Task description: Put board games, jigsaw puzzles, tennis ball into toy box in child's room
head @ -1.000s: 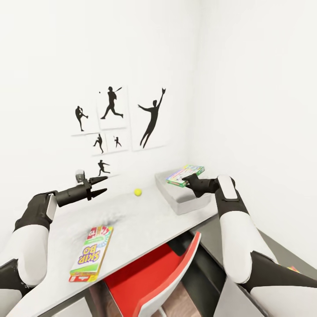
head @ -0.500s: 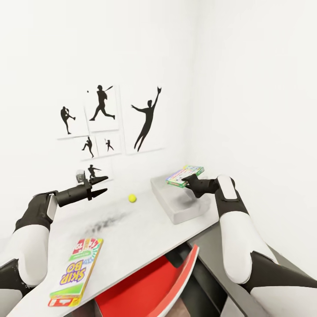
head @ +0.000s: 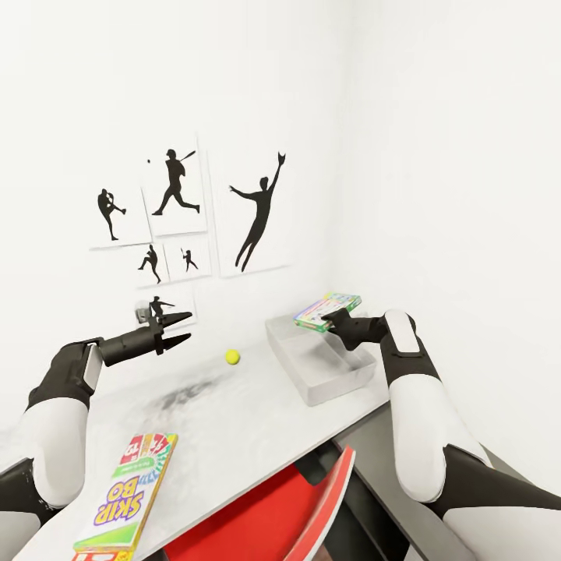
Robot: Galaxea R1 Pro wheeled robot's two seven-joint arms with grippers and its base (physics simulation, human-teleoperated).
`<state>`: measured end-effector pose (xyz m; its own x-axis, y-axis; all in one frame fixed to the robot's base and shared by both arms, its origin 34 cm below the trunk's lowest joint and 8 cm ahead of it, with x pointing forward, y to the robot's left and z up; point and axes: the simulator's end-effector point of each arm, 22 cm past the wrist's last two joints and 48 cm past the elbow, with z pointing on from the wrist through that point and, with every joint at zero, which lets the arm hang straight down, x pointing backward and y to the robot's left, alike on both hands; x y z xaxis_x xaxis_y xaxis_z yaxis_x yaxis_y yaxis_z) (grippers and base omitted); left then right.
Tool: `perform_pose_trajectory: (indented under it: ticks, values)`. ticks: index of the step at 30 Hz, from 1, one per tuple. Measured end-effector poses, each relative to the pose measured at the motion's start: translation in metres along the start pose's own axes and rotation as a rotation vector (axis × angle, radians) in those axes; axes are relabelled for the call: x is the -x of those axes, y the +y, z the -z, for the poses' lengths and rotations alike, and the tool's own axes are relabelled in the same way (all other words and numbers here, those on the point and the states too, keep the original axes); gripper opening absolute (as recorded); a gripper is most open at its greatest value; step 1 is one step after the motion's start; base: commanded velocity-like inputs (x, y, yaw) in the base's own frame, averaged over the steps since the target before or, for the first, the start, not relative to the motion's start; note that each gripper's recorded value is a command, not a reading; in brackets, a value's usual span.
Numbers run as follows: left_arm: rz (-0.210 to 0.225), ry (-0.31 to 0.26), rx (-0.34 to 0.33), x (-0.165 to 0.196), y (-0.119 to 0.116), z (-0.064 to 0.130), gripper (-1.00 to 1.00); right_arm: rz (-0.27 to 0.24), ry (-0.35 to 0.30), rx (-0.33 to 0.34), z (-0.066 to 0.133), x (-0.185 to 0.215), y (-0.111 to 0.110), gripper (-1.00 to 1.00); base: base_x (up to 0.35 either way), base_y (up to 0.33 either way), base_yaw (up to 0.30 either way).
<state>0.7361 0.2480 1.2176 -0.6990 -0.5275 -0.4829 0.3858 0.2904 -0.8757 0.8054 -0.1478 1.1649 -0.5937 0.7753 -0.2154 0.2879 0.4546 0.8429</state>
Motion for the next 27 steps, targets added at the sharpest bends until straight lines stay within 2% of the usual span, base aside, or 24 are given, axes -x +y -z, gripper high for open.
perform_pose_trajectory:
  ticks: [8,14,20,27]
  values:
    - [0.000,-0.001,-0.001,0.0001,-0.0004,0.0000,1.00,0.000,0.000,0.001,0.0001,0.0000,0.0004,-1.00,0.124,0.055,0.000]
    - [0.001,0.000,-0.003,-0.0002,-0.0005,-0.0005,1.00,0.000,0.000,0.000,-0.0002,-0.0001,0.0001,-1.00,0.025,0.167,0.000]
    - [0.001,0.000,-0.003,-0.0004,-0.0005,-0.0007,1.00,0.000,0.000,0.001,-0.0002,-0.0001,0.0001,-1.00,0.008,0.047,0.000]
    - [0.000,0.001,-0.002,-0.0007,-0.0005,-0.0009,1.00,0.001,0.001,0.002,-0.0001,-0.0005,0.0004,-1.00,0.138,0.102,0.000]
